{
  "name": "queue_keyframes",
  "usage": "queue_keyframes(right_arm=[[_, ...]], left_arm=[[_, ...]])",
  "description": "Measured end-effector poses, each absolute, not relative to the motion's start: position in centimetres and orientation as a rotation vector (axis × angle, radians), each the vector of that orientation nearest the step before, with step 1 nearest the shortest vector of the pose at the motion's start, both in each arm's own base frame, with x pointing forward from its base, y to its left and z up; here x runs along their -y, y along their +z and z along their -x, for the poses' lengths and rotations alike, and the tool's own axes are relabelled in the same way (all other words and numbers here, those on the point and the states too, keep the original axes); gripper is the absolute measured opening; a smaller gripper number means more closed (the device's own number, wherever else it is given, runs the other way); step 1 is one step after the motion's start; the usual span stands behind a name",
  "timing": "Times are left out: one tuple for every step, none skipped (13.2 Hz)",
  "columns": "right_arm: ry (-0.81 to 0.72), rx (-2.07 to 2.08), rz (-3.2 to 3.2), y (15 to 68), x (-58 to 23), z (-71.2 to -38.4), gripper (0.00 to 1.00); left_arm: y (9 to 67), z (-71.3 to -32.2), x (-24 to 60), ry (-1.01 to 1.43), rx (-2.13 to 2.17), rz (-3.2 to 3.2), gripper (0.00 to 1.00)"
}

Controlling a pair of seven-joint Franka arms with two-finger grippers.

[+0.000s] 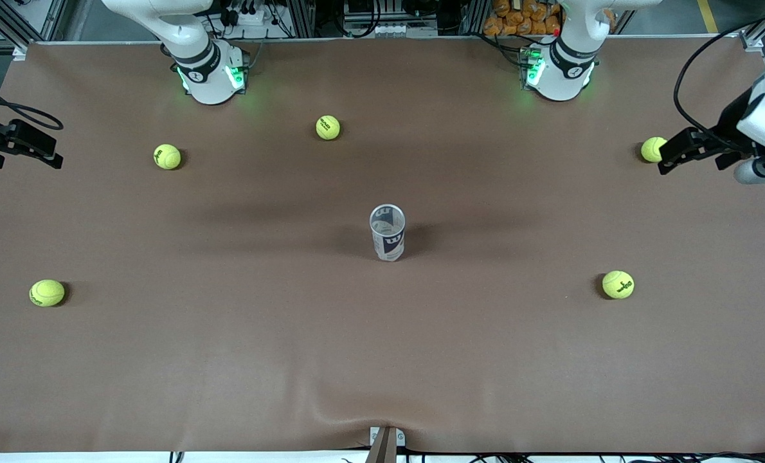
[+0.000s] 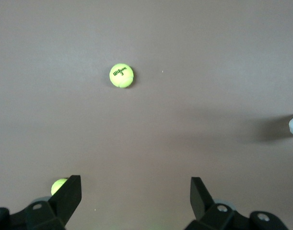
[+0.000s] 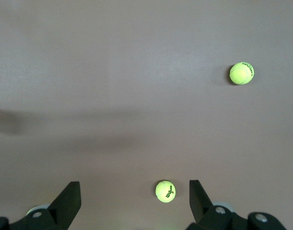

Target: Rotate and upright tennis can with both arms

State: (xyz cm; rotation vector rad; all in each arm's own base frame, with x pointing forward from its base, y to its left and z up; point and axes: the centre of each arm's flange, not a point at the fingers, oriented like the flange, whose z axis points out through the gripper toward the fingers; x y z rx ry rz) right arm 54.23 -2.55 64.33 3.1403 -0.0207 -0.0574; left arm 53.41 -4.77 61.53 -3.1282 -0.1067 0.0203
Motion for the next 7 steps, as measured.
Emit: queue_keyframes(right_arm=[[-0.057,0.022,-3.140,64.33,2.59,-54.23,1.00],[-0.058,0.022,-3.140,64.33,2.61,-54.23,1.00],[-0.058,0.023,-3.140,64.33,2.62,-54.23,1.00],[-0.058,0.023,-3.140,64.33,2.62,-54.23,1.00],[-0.058,0.023,-3.140,64.33,2.62,-54.23,1.00],[-0.058,0.023,-3.140,64.33,2.62,-54.23,1.00],[-0.058,0.023,-3.140,64.33,2.62,-54.23,1.00]], left_arm=[[61.20,-53.18,4.93,0.030,0.097,3.127,1.00],[60.96,-53.11,5.06,0.036,0.085,3.127,1.00],[60.93,-53.13,5.17,0.033,0.070,3.128,1.00],[61.03,-53.16,5.25,0.024,0.062,3.129,1.00],[61.21,-53.18,5.29,0.014,0.061,3.130,1.00],[61.40,-53.18,5.30,0.009,0.061,3.130,1.00],[61.54,-53.17,5.30,0.008,0.061,3.130,1.00]])
